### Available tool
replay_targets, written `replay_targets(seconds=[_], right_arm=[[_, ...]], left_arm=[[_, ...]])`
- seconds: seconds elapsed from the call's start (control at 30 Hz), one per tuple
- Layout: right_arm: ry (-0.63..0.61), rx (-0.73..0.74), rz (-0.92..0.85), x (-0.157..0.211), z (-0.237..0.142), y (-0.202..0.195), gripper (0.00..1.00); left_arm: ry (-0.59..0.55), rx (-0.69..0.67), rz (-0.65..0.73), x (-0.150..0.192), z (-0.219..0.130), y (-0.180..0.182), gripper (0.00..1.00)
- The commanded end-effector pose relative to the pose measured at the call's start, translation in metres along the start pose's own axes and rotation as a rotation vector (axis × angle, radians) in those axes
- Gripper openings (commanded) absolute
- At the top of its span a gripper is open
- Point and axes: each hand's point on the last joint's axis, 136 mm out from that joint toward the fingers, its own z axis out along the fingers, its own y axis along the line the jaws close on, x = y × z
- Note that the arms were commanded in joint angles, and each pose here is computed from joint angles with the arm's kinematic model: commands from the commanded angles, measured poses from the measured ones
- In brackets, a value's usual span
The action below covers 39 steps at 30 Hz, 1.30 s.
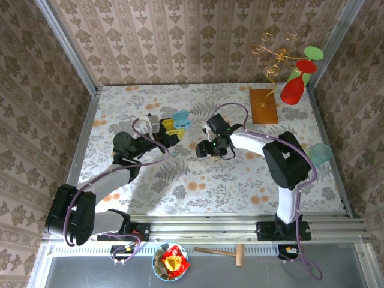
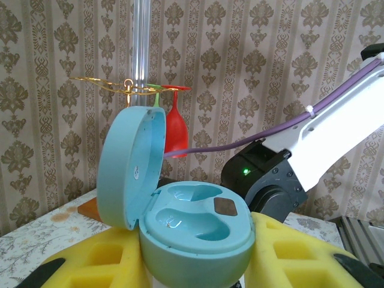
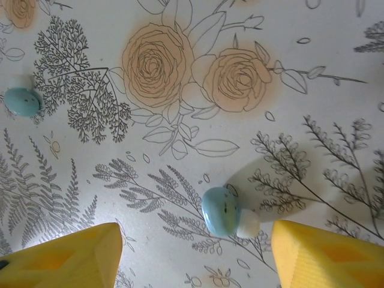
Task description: Insert wireless bluetooth earbuds into charging case
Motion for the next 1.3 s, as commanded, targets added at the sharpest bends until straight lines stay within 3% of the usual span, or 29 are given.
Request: replay_targets(seconds=[0.0,0.2,0.53,1.27], right_arm=[[-0.013,0.116,-0.031,-0.005,-0.016,-0.007,0.67],[0.042,0.286,-0.14,-0.007,-0.018,-0.009,0.58],[0.097,0.473,-0.231,-0.011,-0.013,-0.009,0.33],[0.17,0.671,-0.373,-0.006,-0.004,-0.002,0.28]], left_arm=[[-0.024,0.01,0.036,-0.008,-0.002,-0.004,0.29],[-0.03,0.0,0.055,-0.013,-0.006,-0.008,0.29],[-0.046,-0.004,0.1,-0.029,-0.012,-0.019,0.29],[-0.063,-0.005,0.134,-0.041,-0.017,-0.029,0.29]])
